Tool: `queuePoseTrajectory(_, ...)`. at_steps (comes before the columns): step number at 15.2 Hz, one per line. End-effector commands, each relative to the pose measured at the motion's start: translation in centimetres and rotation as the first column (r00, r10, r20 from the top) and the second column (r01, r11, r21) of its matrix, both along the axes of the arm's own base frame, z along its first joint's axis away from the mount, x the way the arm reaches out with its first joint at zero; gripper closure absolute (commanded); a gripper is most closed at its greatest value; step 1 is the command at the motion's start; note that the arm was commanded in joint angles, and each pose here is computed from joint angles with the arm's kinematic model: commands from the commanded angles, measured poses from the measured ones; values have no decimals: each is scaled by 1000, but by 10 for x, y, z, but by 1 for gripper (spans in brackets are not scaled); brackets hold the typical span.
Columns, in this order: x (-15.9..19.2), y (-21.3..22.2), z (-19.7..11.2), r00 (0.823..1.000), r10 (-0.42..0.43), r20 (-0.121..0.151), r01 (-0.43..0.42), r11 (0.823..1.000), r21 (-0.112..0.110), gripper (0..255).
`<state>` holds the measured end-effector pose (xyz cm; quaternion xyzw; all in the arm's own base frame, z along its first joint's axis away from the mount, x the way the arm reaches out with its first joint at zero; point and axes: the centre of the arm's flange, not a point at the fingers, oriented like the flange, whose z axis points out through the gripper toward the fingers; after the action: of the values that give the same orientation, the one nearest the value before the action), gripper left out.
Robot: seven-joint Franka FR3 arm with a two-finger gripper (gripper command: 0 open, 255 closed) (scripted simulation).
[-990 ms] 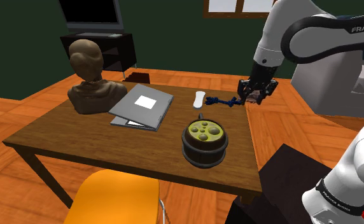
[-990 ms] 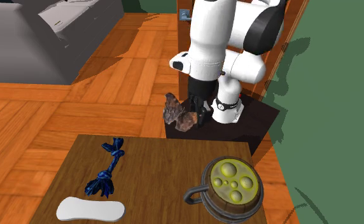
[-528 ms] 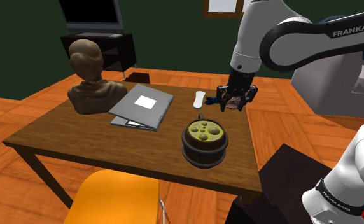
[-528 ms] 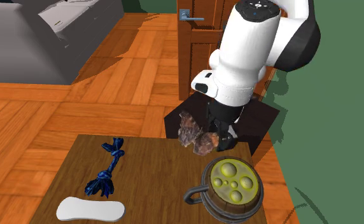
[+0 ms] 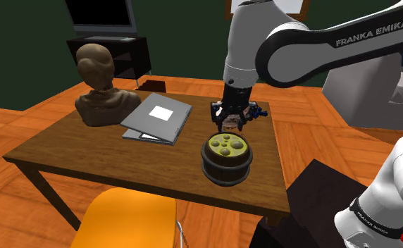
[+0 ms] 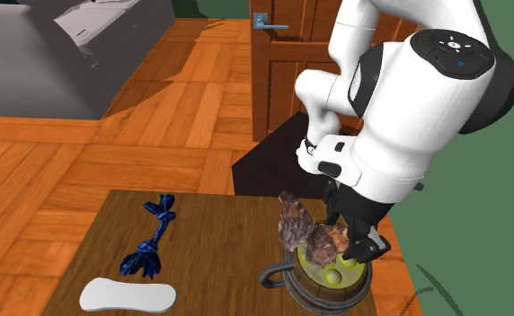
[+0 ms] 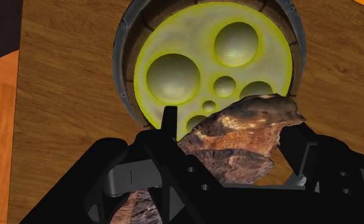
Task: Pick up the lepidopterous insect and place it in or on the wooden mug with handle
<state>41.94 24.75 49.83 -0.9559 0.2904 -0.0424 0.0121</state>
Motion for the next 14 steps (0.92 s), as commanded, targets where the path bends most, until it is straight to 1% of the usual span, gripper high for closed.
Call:
queuePoseTrajectory(1, 5, 23, -1, 1000, -1, 0, 1, 1000, 1, 255)
queuePoseTrajectory(11, 5, 23, -54, 1000, -1, 0, 1, 1000, 1, 255)
queuePoseTrajectory(14, 5, 23, -58, 1000, -1, 0, 1, 1000, 1, 255)
